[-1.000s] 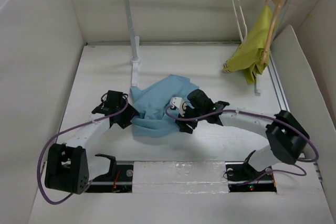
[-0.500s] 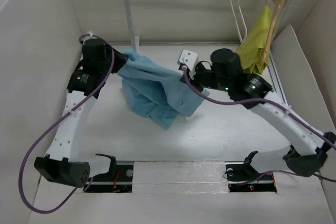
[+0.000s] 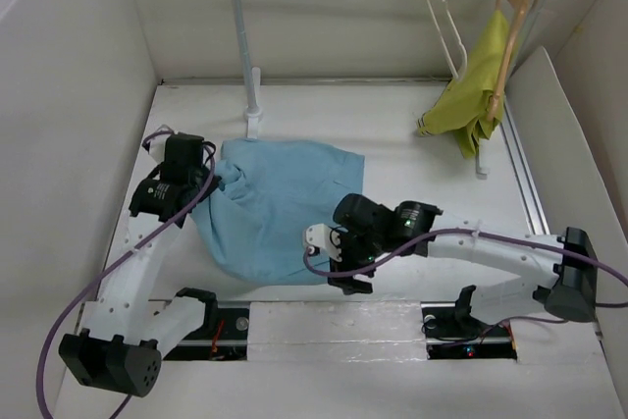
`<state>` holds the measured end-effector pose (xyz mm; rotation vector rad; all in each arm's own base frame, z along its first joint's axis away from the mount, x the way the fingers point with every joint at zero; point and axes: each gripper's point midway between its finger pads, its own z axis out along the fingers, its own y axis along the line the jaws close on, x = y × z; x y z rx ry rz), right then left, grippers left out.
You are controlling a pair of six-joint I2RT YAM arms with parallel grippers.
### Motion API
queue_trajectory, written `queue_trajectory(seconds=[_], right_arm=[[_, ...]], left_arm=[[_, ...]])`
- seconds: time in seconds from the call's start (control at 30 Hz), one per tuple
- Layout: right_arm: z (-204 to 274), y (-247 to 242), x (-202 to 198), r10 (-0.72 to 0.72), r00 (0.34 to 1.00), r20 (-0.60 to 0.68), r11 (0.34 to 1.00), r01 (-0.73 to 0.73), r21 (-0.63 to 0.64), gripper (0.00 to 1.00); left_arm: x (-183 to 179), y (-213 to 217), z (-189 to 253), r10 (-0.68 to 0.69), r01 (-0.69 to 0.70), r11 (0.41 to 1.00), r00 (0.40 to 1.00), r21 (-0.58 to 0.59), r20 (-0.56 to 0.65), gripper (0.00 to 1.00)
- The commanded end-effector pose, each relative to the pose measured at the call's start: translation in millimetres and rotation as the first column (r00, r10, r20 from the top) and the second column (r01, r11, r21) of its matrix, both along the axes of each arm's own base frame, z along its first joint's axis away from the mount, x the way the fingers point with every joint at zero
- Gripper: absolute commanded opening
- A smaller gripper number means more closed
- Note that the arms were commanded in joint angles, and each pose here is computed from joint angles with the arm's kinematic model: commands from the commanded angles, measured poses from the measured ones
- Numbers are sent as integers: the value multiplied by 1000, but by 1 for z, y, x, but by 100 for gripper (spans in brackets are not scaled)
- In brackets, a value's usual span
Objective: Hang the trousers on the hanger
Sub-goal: Flatten out the trousers at the center of the board.
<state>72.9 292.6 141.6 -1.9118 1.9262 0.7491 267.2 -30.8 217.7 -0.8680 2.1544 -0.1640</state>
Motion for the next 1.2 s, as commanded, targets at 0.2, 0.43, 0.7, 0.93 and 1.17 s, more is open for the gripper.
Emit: queue_trajectory(seconds=[0.2, 0.43, 0.7, 0.93, 1.17], right_arm=[[-34, -48, 199, -586, 801, 121, 808, 567, 158, 43], [-91, -27, 275, -730, 683, 6, 675, 720, 160, 82], [-116, 4, 242, -731, 653, -198, 614, 756, 226, 85], [-143, -2, 223, -782, 609, -131, 594, 792, 139, 32], [-72, -28, 239, -821, 571, 8, 556, 796, 242, 0]], left_arm=[[-15, 26, -12, 93, -96, 992, 995, 79, 40, 0], [-9, 44, 3, 130, -139, 976, 990, 171, 59, 12], [-1, 24, -6, 46, -52, 993, 997, 103, 60, 0], [-4, 9, -28, -4, 2, 999, 999, 44, 32, 0], [4, 5, 7, -35, 31, 999, 993, 39, 111, 0]])
